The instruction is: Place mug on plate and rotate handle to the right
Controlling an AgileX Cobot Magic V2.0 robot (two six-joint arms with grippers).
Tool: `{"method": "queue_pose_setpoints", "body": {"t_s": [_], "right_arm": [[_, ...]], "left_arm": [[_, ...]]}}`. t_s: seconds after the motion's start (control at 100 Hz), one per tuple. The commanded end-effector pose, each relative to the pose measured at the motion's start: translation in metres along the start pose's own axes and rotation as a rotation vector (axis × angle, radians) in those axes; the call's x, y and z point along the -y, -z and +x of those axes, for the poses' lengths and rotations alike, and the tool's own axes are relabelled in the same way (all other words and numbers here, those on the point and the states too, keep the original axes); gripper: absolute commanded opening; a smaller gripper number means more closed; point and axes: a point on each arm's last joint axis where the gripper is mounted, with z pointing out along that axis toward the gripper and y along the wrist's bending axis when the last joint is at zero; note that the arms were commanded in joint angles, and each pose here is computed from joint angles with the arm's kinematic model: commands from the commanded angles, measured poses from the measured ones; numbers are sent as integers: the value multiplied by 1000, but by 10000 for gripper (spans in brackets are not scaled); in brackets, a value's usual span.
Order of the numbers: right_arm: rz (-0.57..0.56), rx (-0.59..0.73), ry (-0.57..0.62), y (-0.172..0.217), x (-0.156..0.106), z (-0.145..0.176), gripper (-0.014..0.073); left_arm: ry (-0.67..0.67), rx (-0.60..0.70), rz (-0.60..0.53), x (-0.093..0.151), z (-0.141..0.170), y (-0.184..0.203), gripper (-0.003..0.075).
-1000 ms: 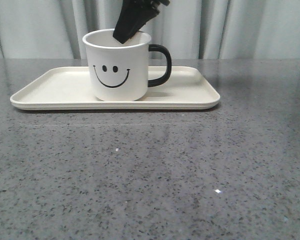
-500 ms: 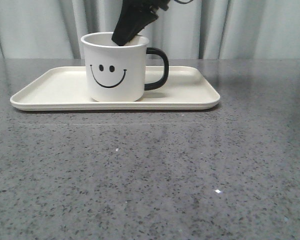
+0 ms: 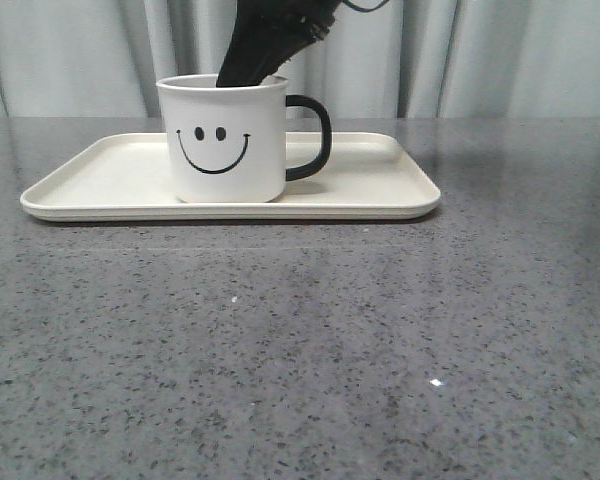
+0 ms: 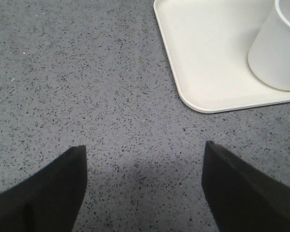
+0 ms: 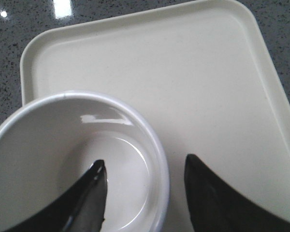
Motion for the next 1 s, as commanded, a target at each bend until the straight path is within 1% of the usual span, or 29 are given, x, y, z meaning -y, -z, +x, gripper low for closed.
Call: {"method": "queue_pose_setpoints", "body": {"t_s": [0.0,0.14,0.24,0.31,0.45,0.6,0.7,0.8,0.87,0.94,0.96,0.99], "right_arm": [[38,95,53,44,-15,-24,410],[94,132,15,63,-13,-27,410],[143,168,-22,85,-14,-30,410],[170,194,-46,103,-19,-34,410],[230,256,-34,144,-38,-45,410],[289,330,-44,186,-69,-54,410],[357,325,-40,201,-85,-47,410],[452,292,-47,209,-98,-30,410],[524,303,-59,216,-110,-18,410],[593,341,-81,223,-121,-7,410],[621,369,-89,228,-127,-5,410],[638,378,-101,230,-131,-1,410]], "left_arm": [[10,90,6,1,-12,6,494],[10,90,6,1,-12,6,494],[10,90,6,1,-12,6,494],[10,90,6,1,-12,6,494],[10,90,6,1,-12,6,494],[10,90,6,1,-12,6,494],[10,90,6,1,-12,6,494],[10,90,6,1,-12,6,494],[10,90,6,1,-12,6,494],[10,90,6,1,-12,6,494],[10,90,6,1,-12,6,494],[10,90,6,1,-12,6,494]]}}
